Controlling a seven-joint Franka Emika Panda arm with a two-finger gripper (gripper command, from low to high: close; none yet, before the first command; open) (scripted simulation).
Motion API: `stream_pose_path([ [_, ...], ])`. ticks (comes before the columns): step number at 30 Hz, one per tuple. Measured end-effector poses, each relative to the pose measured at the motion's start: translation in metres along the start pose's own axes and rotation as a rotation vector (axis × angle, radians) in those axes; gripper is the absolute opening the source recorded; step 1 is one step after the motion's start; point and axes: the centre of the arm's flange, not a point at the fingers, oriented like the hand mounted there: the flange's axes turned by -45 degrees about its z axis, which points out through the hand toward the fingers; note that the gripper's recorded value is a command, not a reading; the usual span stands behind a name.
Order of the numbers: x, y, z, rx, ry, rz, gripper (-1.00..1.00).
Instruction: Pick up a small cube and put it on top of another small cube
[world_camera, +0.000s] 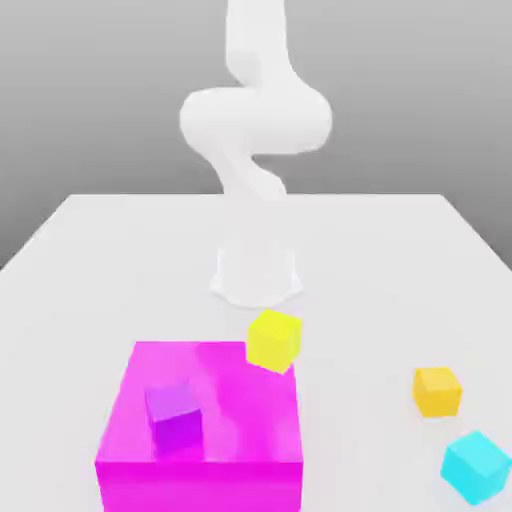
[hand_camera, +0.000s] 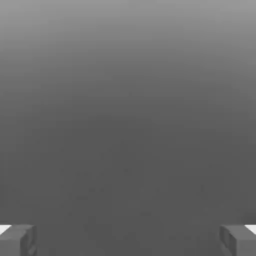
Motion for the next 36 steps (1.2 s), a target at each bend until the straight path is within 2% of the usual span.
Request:
stream_pose_path([
  [5,-0.027,-0.062,0.113,0.132,-0.145,-0.306,0.00],
  [10,-0.084,-0.131,0.203,0.260,-0.271,-0.613,0.00],
  [16,-0.186,-0.208,0.280,0.409,-0.406,-0.992,0.00],
  [21,-0.291,-0.258,0.315,0.538,-0.506,-1.333,0.00],
  [23,-0.321,-0.261,0.329,0.563,-0.533,-1.404,0.00],
  [28,-0.361,-0.263,0.369,0.573,-0.542,-1.427,0.00],
  [29,-0.366,-0.263,0.373,0.573,-0.542,-1.427,-1.00],
  [36,-0.366,-0.263,0.373,0.573,-0.544,-1.427,-1.00],
])
